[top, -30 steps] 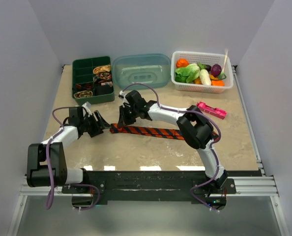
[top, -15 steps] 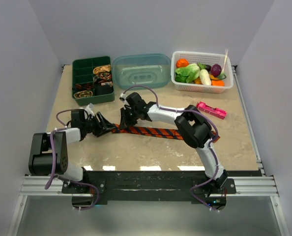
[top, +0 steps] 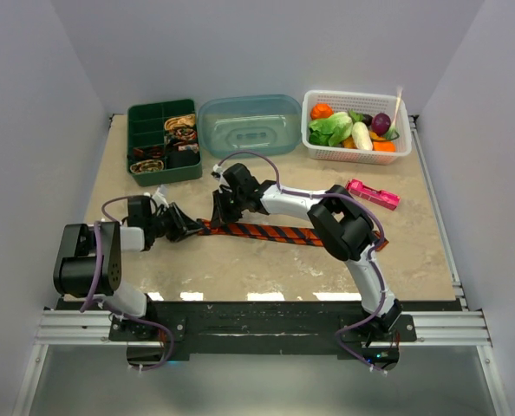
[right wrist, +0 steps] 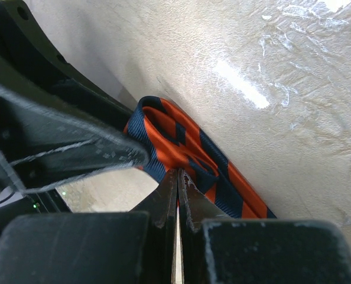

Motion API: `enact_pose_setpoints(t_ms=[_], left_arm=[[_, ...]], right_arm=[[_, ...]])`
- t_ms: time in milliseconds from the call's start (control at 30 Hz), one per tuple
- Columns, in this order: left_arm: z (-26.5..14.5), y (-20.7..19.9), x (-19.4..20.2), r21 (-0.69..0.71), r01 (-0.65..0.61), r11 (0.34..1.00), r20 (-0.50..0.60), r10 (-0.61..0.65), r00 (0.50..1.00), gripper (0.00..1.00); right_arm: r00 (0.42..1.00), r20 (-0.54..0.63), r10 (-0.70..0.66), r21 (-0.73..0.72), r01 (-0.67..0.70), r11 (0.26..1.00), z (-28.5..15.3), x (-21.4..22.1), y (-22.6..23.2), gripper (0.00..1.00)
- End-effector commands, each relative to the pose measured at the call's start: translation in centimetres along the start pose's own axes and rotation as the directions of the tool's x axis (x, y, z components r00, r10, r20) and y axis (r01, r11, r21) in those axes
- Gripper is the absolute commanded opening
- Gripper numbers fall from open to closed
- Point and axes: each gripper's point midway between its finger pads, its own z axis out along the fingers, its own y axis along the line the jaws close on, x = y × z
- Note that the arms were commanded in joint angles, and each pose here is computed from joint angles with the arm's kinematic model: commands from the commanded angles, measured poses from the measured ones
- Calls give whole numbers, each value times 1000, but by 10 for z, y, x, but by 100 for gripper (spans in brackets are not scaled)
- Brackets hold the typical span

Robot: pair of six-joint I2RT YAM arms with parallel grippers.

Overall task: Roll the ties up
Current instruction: Roll the tie at the center of the board.

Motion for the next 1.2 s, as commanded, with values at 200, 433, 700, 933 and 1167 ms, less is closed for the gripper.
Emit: enact_pose_setpoints(t_ms=[200,433,700,933,1167], left_arm=[[-6,-11,-11,-13,-70,997,28,71,997,0],[-16,-13,-22,-107,-106,989,49,112,993,0],[-26,-18,-33,-264,-183,947,40,201,979,0],[-26,-35,-45,-367,-279,887,40,315,948,0],[-28,-48,-50,-387,-315,867,41,358,933,0]], right_arm=[[1000,6,-19,-28,19,999,-3,-7,10,0],[999,41,-26,-44,28,999,-13,-21,23,0],[996,80,-39,-22,41,999,-17,-36,28,0],[997,70,-40,-6,41,999,-8,-35,22,0],[998,56,-34,10,34,999,-1,-28,16,0]])
